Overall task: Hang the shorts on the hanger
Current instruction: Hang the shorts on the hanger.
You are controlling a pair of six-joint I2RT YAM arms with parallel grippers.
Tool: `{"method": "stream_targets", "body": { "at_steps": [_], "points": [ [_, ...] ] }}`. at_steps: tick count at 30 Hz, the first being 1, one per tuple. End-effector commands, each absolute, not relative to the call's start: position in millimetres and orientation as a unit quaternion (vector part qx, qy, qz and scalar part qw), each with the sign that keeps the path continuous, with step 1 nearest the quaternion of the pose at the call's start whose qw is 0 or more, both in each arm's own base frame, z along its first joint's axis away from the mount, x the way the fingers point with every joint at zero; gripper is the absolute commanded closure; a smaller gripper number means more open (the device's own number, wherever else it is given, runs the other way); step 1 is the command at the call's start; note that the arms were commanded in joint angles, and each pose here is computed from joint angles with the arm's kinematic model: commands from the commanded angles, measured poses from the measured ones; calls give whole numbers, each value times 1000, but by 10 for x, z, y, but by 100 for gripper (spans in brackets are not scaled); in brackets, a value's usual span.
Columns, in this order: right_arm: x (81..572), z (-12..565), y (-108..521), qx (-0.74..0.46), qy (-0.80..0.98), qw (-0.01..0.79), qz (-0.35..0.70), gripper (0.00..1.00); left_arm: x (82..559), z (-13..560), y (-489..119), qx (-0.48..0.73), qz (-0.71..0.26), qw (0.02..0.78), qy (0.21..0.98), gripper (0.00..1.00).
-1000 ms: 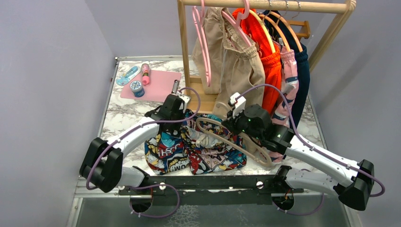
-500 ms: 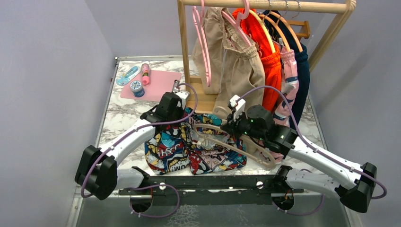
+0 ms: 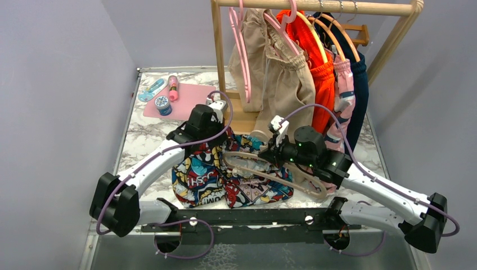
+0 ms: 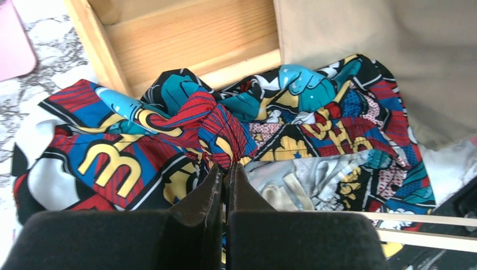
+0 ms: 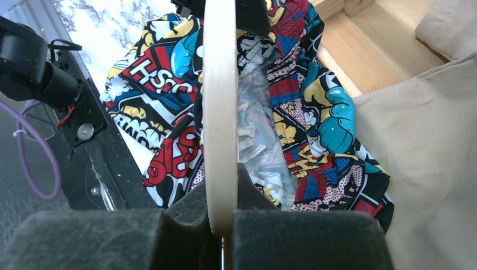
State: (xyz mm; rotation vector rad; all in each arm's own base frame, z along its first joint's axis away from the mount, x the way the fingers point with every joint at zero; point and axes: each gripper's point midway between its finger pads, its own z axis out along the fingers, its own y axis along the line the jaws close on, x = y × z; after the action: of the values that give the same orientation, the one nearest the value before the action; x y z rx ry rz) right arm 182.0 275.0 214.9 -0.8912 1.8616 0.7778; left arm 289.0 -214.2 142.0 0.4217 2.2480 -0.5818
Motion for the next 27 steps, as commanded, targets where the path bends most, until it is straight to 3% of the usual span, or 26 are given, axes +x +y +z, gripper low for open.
{"method": "stream_targets", "body": {
  "at_steps": [1,11,15,18,22,27],
  "points": [
    [1968,2149,2833,-320,747,483,326,99,2881,1506,-2303,153,-276,379,870,100],
    [2254,1985,2765,-241,748,539,302,99,2769,1498,-2232,146,-277,379,871,100],
    [2250,1881,2811,-244,757,525,304,99,2742,1490,-2147,145,-256,373,880,65],
    [2242,1845,2801,-244,760,522,302,99,2729,1542,-2068,149,-240,382,880,47],
    [2248,1825,2771,-241,763,521,295,99,2732,1610,-1928,153,-208,401,879,35],
    [2277,1824,2734,-232,768,524,286,99,2751,1558,-1706,153,-152,414,884,34]
  ]
}}
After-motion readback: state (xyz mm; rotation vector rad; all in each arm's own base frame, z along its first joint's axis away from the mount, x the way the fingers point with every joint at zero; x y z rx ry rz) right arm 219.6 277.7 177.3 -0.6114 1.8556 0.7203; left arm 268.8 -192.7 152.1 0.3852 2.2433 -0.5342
